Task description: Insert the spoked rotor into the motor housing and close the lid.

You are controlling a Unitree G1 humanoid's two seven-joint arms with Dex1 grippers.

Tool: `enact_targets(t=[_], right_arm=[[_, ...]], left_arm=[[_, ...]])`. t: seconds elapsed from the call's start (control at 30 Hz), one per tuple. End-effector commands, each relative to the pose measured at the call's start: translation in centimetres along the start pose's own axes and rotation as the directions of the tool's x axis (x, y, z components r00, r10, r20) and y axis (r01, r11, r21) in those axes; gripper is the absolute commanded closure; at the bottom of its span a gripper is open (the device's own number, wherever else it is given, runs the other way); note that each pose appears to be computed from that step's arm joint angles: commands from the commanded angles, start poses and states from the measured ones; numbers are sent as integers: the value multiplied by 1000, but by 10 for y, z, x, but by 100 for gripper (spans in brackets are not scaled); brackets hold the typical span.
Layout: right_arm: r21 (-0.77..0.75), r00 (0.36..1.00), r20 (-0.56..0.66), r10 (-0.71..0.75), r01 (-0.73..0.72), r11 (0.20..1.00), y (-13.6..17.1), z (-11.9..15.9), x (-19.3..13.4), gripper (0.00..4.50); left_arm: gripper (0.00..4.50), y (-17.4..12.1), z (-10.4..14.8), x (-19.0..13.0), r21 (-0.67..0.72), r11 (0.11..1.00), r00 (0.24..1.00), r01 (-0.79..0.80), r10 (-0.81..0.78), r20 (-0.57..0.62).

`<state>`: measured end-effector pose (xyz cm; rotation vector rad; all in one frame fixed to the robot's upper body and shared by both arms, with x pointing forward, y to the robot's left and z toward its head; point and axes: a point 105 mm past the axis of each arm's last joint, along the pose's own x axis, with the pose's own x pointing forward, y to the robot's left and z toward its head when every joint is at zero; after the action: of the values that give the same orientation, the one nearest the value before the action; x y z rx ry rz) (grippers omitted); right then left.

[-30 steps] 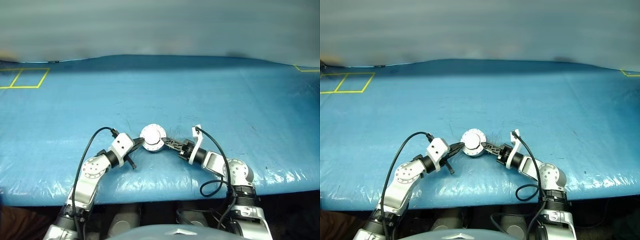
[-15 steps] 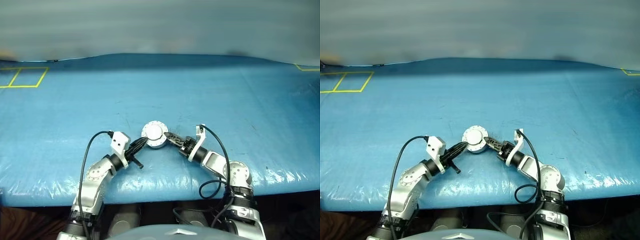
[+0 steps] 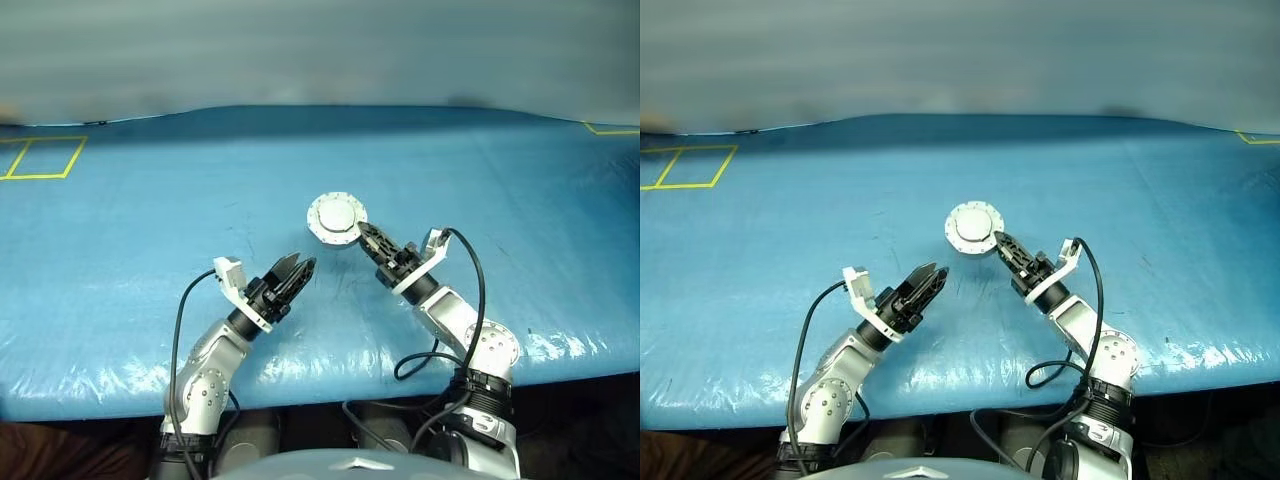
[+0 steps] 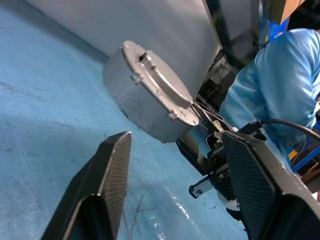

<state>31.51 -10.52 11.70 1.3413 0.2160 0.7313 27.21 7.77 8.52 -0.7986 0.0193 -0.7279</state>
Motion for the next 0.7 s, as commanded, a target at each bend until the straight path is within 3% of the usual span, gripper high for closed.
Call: enact_targets(t=[0.03,0.27,0.7], right_arm=[[-35,988,-26,155,-156,987,40,-4,12,331],[-66,983,-112,147,-155,986,45,-23,13,331],[-37,965,-201,166,-177,984,47,-45,9,331]], left_arm=[[4,-1,7,3,-90,996,1000,-10,12,21],[4,-18,13,6,-334,937,993,105,-81,84],[4,-5,24,14,-457,882,980,116,-26,197]])
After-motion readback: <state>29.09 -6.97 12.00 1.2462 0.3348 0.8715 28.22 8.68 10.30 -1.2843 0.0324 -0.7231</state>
